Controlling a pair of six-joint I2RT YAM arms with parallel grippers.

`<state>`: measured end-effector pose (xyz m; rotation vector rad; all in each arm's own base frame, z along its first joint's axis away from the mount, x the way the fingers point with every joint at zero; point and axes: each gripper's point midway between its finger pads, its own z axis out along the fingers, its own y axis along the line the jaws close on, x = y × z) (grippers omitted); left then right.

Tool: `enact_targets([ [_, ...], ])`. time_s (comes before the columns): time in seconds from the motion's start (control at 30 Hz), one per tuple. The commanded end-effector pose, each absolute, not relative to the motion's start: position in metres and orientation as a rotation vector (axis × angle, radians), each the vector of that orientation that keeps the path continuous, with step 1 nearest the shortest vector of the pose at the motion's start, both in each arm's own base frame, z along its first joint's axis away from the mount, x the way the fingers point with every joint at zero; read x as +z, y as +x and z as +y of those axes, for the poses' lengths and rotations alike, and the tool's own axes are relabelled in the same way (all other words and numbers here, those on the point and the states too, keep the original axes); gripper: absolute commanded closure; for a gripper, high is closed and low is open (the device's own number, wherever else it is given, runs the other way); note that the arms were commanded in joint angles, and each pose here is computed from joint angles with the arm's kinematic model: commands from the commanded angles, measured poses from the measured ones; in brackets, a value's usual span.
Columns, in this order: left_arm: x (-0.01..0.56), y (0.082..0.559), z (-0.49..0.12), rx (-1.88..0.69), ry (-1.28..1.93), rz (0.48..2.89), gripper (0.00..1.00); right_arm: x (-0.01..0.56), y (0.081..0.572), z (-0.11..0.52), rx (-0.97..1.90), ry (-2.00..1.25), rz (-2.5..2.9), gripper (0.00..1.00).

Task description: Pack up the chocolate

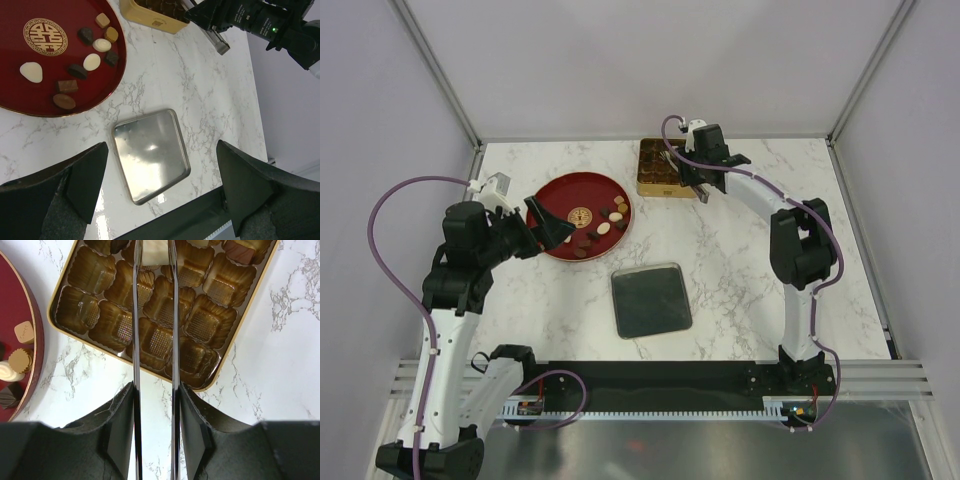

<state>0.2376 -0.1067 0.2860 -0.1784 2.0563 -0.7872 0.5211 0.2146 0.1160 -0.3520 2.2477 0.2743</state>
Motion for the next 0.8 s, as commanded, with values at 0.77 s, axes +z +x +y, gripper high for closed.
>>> enact_targets([
  [0.77, 0.312, 0.228, -0.114, -0.858, -0.153, 1.991, 0.03, 0.227, 0.479, 0.282, 0.441, -0.477, 1.981, 0.53],
])
